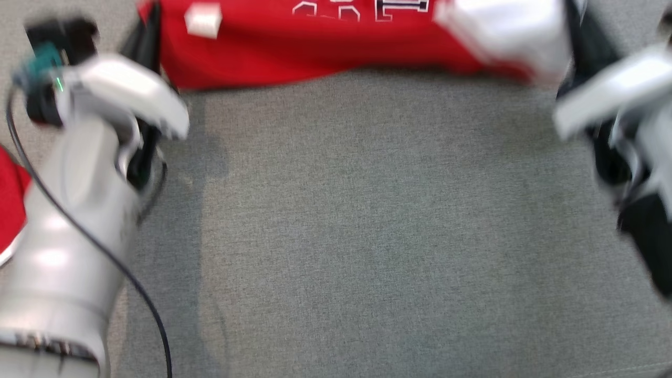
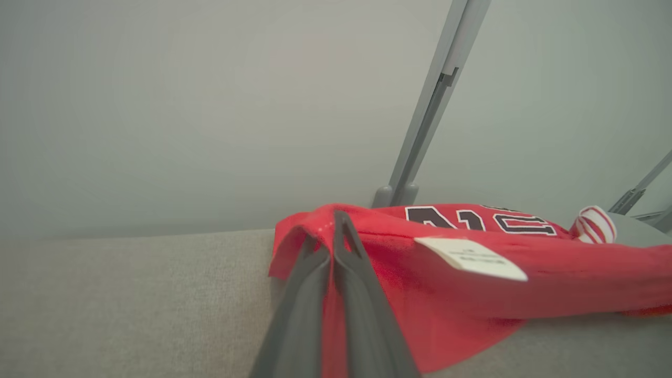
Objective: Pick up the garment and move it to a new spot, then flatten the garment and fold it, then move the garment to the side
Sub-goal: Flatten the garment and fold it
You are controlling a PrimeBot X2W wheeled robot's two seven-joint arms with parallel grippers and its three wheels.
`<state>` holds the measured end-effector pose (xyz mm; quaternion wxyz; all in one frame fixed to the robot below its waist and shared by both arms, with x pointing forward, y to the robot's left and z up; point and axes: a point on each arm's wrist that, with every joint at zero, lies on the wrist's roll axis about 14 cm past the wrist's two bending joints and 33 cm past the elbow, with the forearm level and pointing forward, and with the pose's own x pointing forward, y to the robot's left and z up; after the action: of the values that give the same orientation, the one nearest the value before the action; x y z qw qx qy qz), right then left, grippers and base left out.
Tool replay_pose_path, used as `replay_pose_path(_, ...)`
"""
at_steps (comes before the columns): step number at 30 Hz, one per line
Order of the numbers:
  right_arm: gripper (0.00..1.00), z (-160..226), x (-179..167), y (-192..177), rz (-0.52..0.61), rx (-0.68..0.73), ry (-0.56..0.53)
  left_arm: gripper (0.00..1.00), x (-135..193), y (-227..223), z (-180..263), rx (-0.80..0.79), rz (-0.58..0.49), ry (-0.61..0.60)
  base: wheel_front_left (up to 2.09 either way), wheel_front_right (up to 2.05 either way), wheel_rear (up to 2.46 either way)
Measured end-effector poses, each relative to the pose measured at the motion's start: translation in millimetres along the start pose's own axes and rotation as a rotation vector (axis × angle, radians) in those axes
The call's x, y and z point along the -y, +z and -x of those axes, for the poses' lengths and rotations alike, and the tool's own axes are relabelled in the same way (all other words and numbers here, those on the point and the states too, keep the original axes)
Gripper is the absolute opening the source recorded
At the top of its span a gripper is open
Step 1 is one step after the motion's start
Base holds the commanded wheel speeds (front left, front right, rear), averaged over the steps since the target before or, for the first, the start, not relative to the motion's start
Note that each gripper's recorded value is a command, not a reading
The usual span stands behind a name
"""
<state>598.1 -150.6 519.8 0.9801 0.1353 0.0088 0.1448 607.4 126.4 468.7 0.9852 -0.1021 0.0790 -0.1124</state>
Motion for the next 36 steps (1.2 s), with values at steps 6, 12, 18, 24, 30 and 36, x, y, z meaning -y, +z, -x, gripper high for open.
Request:
replay_pose_path(6,0.0,78.6,2.9,-58.1,-0.155,-0.089,-0.046,0.0,-8.7,-52.8,55.2,-0.059,0.083,0.034,0.0,0.0,0.0)
replay_pose_path(12,0.0,151.1,-0.1,-79.7,-0.249,-0.1,-0.127,0.0,-12.8,-81.3,118.3,-0.08,0.095,0.093,0.0,0.0,0.0)
replay_pose_path(18,0.0,201.9,-6.3,-88.5,-0.249,-0.124,-0.162,0.0,1.0,-79.6,176.7,-0.109,0.08,0.109,0.0,0.0,0.0)
replay_pose_path(24,0.0,238.5,-13.2,-88.7,-0.235,-0.181,-0.182,0.0,15.2,-68.8,235.3,-0.168,0.105,0.168,0.0,0.0,0.0)
replay_pose_path(30,0.0,268.6,-15.9,-85.9,-0.189,-0.268,-0.207,0.0,23.4,-55.9,274.4,-0.196,0.131,0.22,0.0,0.0,0.0)
replay_pose_path(36,0.0,271.6,-18.1,-70.9,-0.149,-0.283,-0.218,0.0,26.0,-49.7,285.1,-0.215,0.135,0.234,0.0,0.0,0.0)
